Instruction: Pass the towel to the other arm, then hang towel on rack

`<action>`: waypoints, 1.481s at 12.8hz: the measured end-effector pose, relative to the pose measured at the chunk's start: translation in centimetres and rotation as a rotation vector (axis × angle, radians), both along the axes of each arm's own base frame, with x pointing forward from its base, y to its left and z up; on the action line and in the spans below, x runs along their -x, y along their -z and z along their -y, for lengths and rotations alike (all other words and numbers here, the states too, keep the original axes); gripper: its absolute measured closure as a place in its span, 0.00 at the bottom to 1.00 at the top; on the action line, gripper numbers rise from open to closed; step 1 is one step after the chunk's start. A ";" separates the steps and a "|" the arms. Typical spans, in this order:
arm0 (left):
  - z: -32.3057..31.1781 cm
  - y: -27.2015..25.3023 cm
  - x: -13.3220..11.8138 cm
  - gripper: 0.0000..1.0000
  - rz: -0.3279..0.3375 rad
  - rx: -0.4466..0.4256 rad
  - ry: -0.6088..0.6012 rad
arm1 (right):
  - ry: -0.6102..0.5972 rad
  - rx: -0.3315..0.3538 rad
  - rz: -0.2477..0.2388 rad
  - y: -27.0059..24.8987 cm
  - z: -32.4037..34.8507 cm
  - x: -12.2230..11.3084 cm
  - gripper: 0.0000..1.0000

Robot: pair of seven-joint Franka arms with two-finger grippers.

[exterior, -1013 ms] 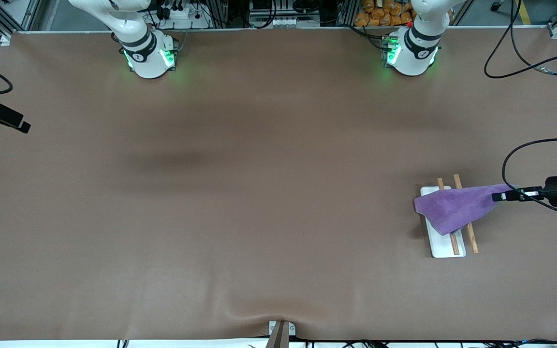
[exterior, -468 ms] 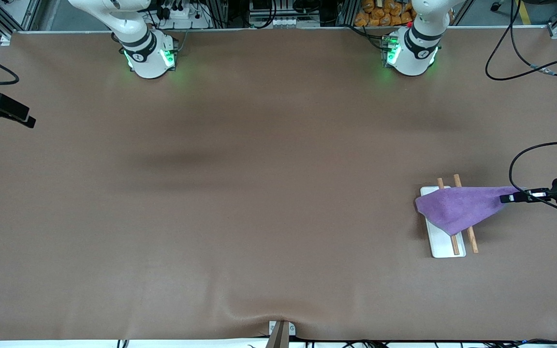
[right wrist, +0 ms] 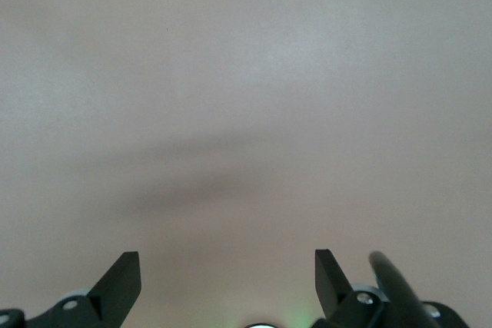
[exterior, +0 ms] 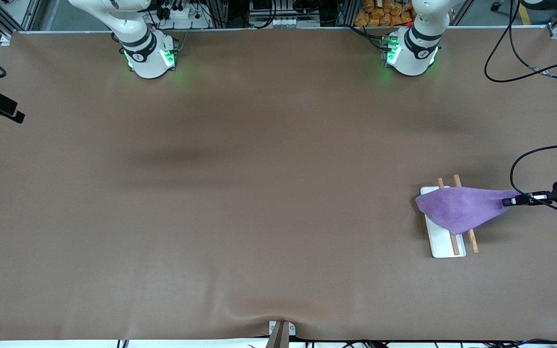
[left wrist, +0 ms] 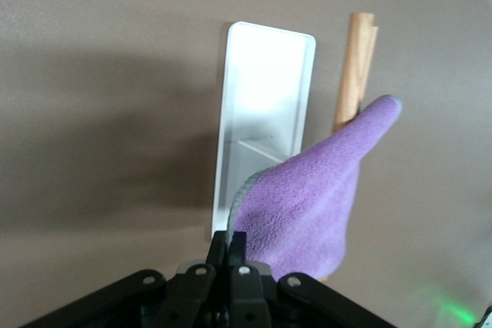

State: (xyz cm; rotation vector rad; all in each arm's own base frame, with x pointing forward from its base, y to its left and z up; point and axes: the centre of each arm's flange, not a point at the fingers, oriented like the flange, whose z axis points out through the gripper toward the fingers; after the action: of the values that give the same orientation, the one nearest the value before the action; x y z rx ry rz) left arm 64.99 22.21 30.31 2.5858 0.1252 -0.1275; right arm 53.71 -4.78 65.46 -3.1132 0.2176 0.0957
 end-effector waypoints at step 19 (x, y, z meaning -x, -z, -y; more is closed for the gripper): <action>11.7 -23.6 1.2 0.00 0.090 -0.357 0.062 | 0.000 -0.002 -0.020 0.2 0.0 0.2 0.00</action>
State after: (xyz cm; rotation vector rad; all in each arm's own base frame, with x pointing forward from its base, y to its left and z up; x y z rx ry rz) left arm 63.75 10.51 53.93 2.9473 0.0362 -0.0112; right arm 53.48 -4.79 65.30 -3.1117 0.2181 0.1266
